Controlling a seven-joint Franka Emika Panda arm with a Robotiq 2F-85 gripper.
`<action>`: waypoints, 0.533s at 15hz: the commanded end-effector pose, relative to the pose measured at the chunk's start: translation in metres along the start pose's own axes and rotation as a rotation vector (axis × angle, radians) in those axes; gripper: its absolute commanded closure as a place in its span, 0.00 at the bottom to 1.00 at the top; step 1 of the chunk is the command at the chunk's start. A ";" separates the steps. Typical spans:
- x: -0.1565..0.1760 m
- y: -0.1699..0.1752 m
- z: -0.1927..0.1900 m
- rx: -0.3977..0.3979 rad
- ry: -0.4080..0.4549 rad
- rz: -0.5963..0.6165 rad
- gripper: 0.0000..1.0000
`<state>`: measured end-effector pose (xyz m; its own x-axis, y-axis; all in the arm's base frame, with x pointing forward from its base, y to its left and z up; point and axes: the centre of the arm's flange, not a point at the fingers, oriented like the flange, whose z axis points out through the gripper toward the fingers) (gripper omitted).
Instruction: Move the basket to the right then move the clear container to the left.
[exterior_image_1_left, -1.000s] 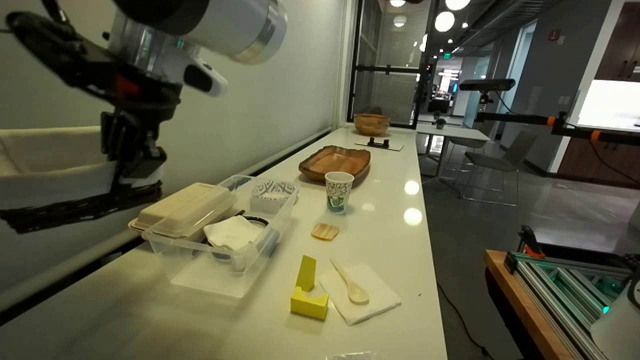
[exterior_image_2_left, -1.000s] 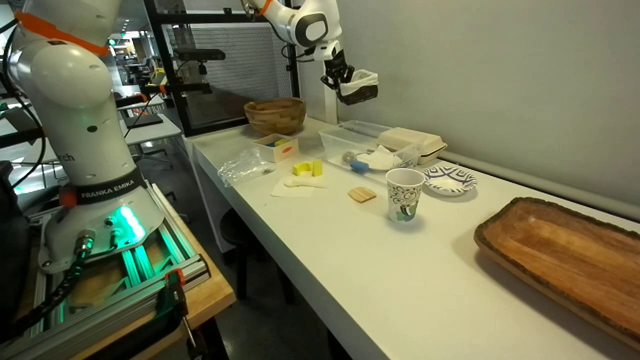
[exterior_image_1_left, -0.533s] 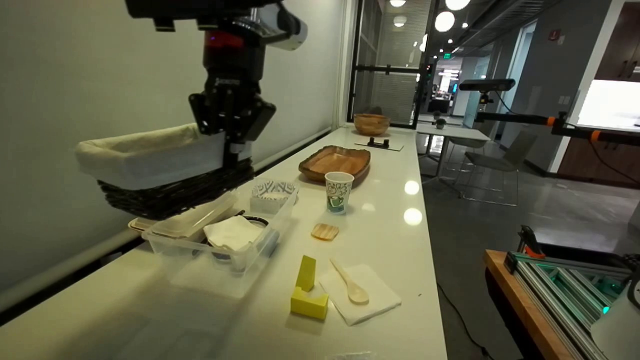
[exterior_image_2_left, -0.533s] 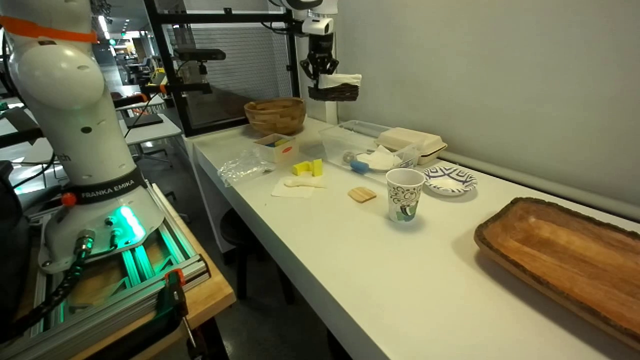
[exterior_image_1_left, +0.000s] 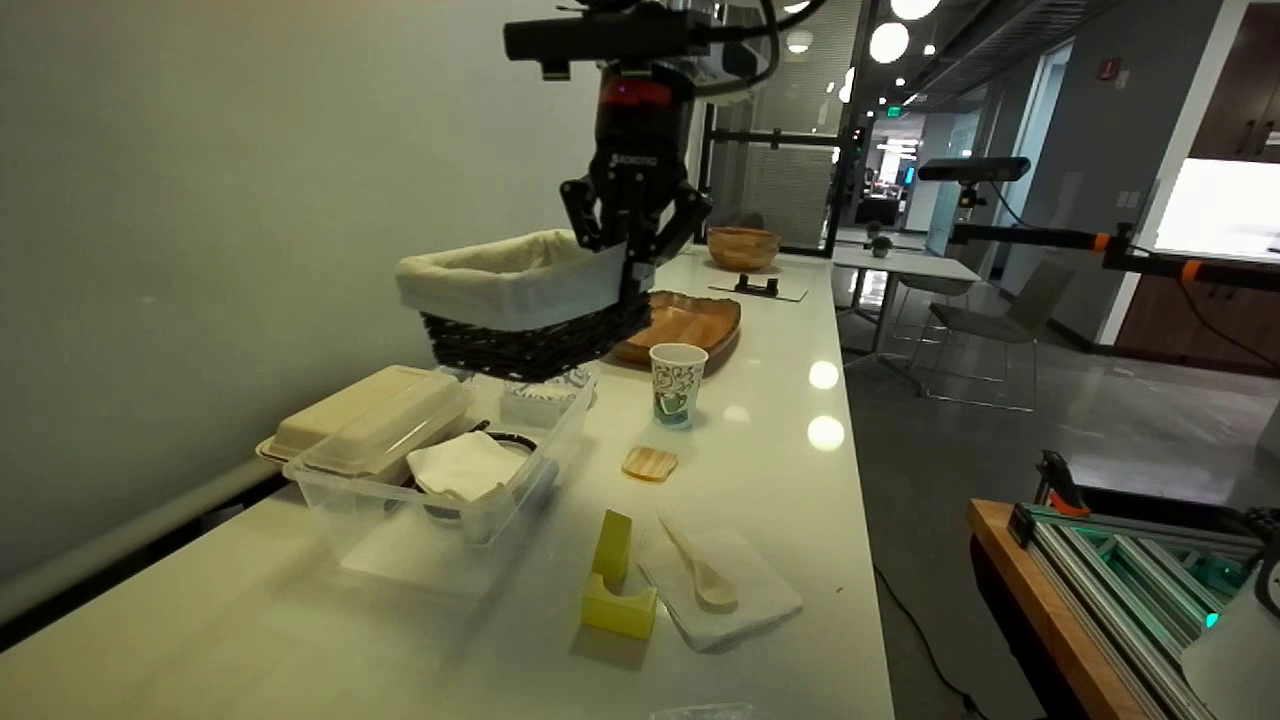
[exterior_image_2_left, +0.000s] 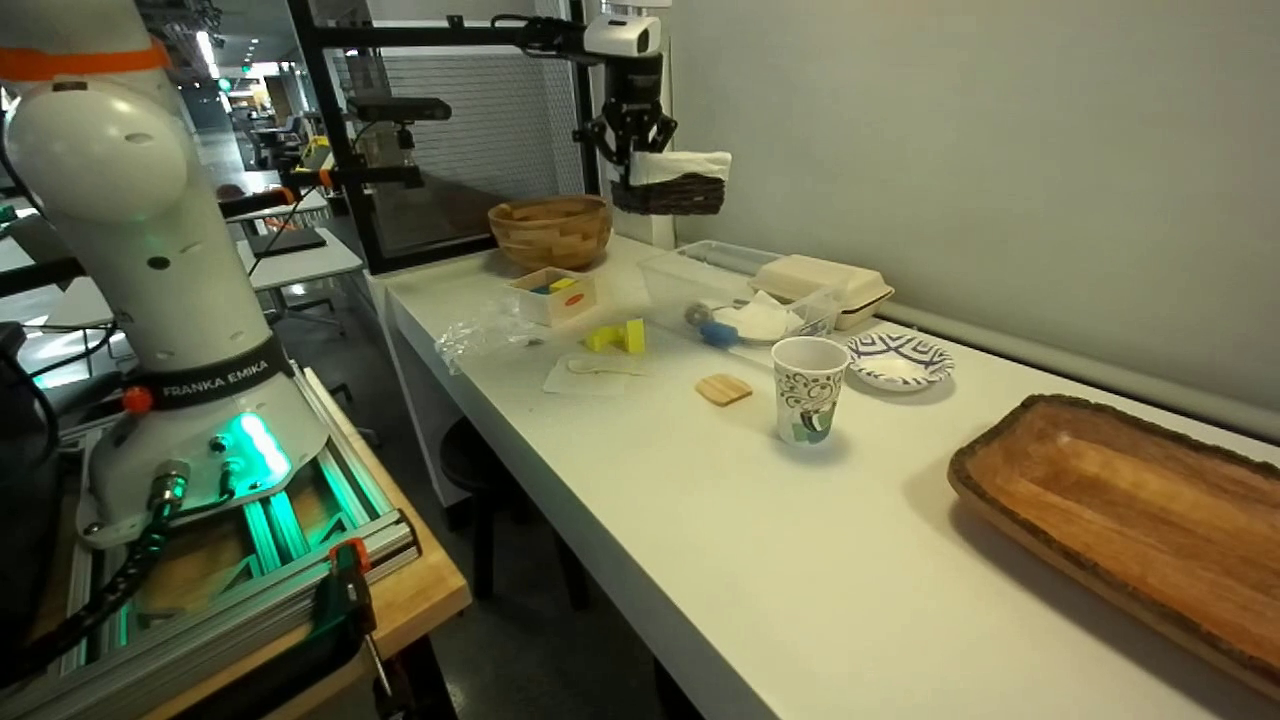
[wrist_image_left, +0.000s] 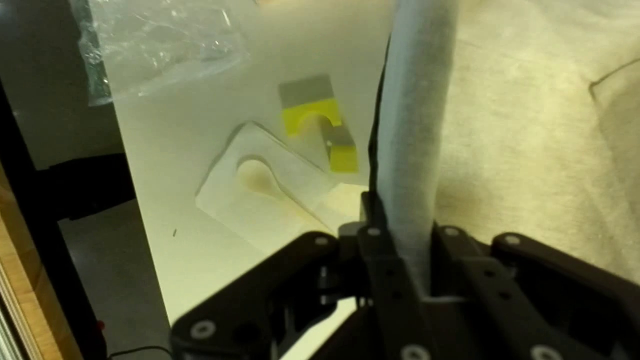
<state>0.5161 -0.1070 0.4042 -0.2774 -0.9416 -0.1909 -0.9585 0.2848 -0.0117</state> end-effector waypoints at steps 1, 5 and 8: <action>0.018 0.005 -0.003 0.029 0.006 0.029 0.86; 0.034 0.014 -0.005 0.045 0.007 0.056 0.86; 0.031 0.014 -0.005 0.045 0.007 0.050 0.96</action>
<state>0.4936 -0.1327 0.4029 -0.3254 -0.9272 -0.1855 -0.9396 0.3390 -0.0460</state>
